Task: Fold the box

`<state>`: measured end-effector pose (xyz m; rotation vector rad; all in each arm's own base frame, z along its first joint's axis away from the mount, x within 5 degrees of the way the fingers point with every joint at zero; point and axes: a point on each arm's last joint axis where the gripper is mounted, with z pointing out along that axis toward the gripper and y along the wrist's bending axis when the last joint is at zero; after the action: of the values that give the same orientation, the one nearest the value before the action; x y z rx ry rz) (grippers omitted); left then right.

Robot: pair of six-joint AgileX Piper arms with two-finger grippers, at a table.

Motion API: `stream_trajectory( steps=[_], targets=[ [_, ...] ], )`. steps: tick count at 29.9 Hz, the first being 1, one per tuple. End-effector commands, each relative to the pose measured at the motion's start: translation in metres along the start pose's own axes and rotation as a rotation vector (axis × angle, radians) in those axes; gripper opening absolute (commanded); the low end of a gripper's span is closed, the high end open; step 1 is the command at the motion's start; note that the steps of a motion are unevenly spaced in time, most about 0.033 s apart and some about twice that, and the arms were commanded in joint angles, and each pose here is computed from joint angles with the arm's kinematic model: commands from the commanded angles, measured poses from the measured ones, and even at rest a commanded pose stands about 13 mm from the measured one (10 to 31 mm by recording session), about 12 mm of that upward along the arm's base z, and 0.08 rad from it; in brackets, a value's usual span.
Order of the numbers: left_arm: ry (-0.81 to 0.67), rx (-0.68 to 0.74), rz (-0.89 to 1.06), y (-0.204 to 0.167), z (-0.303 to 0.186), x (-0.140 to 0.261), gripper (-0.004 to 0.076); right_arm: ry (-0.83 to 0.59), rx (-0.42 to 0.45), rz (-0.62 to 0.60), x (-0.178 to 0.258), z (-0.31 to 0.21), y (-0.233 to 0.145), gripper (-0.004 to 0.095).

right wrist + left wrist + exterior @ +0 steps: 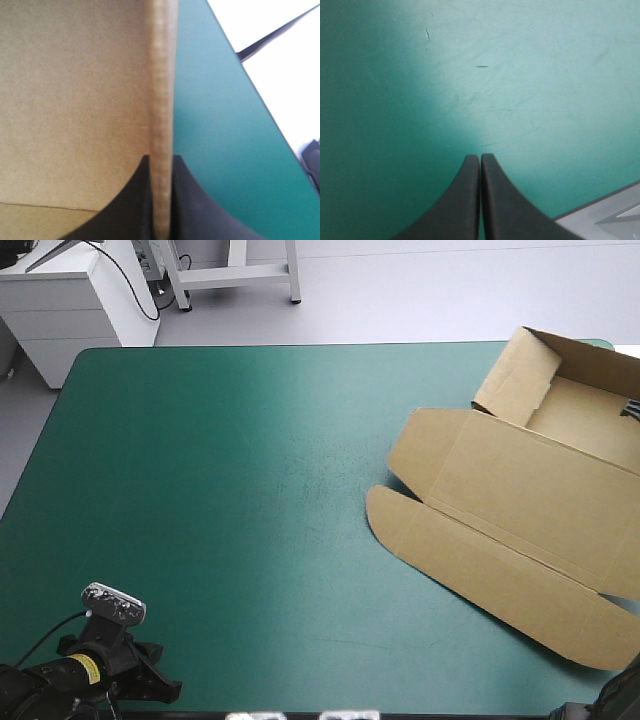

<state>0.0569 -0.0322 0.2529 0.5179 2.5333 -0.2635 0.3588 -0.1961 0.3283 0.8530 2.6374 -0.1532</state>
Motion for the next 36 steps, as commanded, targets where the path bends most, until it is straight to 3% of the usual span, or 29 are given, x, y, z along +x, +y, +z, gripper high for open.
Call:
stream_trajectory(
  steps=[1, 4, 10, 14, 20, 26, 36],
  targets=[
    [-0.056, 0.013, -0.002, -0.002, -0.005, -0.008, -0.0008, -0.061, 0.015, 0.067, -0.004, -0.026, -0.031, -0.0009],
    [-0.056, 0.013, -0.002, -0.002, -0.005, -0.008, -0.0008, -0.035, 0.034, 0.102, -0.004, -0.015, -0.045, 0.0049],
    [-0.056, 0.013, -0.002, -0.002, -0.005, -0.008, -0.0008, -0.003, 0.034, 0.089, -0.006, -0.001, -0.046, 0.0366],
    [-0.056, 0.013, -0.002, -0.002, -0.005, -0.008, -0.0008, 0.002, 0.042, 0.087, -0.006, 0.001, -0.046, 0.0492],
    [-0.056, 0.013, -0.002, -0.002, -0.005, -0.008, -0.0008, -0.005, 0.035, 0.089, -0.005, -0.003, -0.046, 0.0500],
    [-0.056, 0.013, -0.002, -0.002, -0.005, -0.008, -0.0008, -0.084, 0.015, 0.094, 0.002, -0.041, -0.044, 0.0498],
    [-0.056, 0.013, -0.003, -0.002, -0.005, -0.008, -0.0008, -0.055, 0.008, 0.070, 0.058, -0.073, -0.045, 0.0489]
  ],
)
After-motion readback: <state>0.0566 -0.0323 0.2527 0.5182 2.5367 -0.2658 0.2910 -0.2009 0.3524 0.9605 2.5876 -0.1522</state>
